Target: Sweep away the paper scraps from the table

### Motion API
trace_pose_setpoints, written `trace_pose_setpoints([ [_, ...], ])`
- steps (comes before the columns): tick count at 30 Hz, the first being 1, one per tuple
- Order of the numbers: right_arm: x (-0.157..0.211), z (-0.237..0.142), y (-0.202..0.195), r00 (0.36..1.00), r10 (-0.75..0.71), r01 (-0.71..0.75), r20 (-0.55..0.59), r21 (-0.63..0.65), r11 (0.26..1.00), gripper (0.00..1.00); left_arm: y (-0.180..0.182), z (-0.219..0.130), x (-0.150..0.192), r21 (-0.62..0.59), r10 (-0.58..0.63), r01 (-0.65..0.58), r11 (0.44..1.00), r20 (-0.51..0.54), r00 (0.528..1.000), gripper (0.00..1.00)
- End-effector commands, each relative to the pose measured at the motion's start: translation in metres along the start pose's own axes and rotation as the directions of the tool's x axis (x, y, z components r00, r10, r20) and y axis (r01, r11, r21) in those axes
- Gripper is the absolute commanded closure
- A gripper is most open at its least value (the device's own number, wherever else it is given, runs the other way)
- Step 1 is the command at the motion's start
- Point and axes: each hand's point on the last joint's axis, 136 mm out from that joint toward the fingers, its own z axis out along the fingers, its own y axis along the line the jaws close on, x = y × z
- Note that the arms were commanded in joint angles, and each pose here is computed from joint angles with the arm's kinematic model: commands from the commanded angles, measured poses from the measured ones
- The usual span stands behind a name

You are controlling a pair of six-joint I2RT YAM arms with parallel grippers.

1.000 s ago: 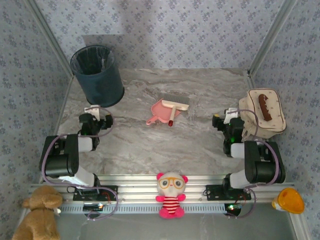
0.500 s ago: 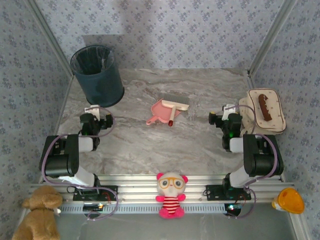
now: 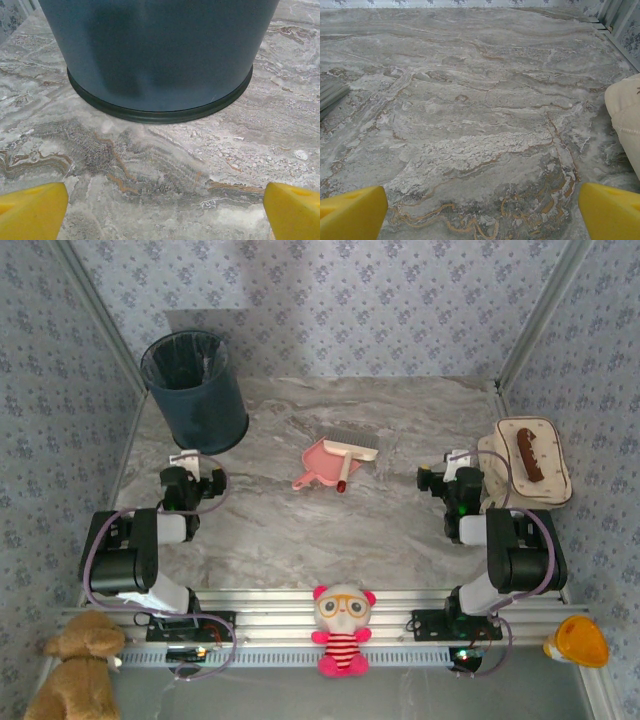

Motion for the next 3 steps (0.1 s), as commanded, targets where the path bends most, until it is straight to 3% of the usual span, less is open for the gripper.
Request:
trace_pose_setpoints([
  [1,-0.0026,0.0021,0.0005,1.0,0.004,-0.004,0.002,-0.007,1.0,0.0,-0.0005,0.0027,-0.0119,-0.004,0.001,-0.001,1.0,0.034,0.999,0.0],
  [3,-0.0021,0.0021,0.0004,1.0,0.004,-0.004,0.001,-0.007,1.0,0.0,-0.0008,0.0022,-0.0112,-0.004,0.002,-0.002,1.0,0.035,0.999,0.0],
])
